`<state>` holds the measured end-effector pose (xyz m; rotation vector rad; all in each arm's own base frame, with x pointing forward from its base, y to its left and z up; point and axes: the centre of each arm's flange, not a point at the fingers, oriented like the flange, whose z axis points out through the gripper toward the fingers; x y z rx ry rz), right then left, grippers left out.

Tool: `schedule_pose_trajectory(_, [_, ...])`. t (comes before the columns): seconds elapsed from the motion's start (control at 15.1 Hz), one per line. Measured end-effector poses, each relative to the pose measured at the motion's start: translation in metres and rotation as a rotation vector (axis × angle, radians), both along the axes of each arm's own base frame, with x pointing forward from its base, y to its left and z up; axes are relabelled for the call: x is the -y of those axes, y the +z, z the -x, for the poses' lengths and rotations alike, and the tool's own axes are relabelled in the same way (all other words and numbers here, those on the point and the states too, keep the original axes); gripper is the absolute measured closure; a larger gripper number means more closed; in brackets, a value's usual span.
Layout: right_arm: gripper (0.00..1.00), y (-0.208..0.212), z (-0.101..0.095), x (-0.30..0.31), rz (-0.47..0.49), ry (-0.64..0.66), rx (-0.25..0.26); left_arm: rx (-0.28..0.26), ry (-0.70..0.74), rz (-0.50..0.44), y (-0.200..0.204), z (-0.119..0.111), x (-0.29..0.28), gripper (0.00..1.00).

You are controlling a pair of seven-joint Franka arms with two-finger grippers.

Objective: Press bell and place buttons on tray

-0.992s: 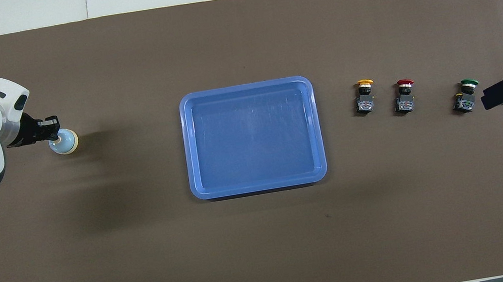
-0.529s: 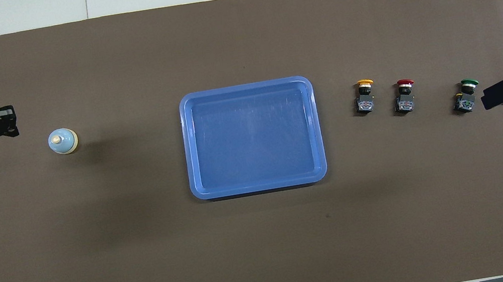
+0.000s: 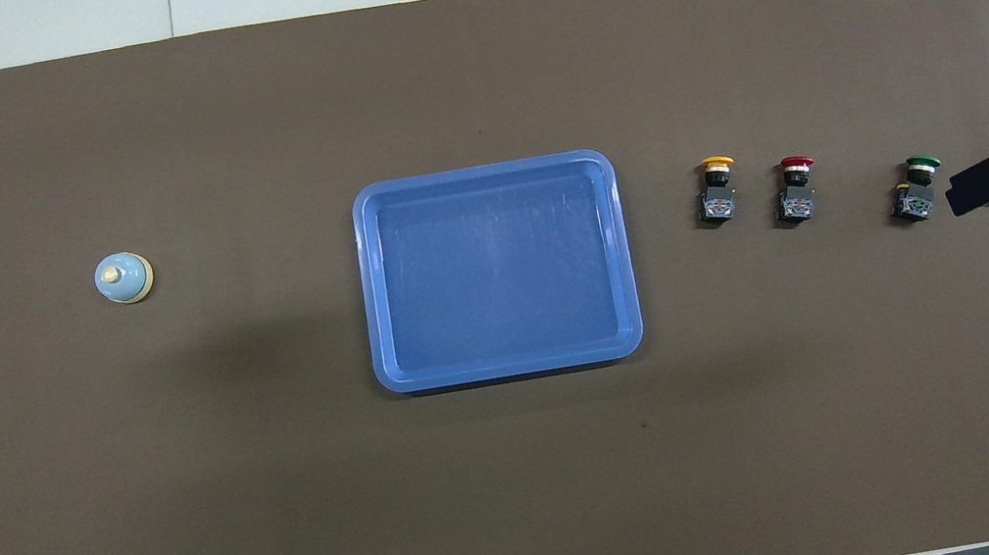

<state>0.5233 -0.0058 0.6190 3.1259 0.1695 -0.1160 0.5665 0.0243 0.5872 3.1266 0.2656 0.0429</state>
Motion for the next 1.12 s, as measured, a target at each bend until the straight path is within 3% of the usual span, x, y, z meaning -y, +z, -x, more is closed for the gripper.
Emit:
schedule_pose_trajectory(0.07, [0.0,0.0,0.0,0.0,0.0,0.0,0.0,0.004,0.0,-0.001,0.009,0.006,0.001,0.01])
schedule_pose_trajectory(0.13, [0.0,0.0,0.0,0.0,0.0,0.0,0.0,0.005,0.0,-0.002,0.016,0.012,0.001,0.0])
schedule_pose_trajectory(0.73, [0.0,0.0,0.0,0.004,0.0,-0.008,0.0,-0.058,-0.019,-0.003,0.02,0.029,0.012,0.0])
schedule_pose_trajectory(1.12, [0.0,-0.002,0.002,0.003,0.0,-0.006,-0.021,-0.061,-0.02,-0.003,0.02,0.03,0.013,0.0])
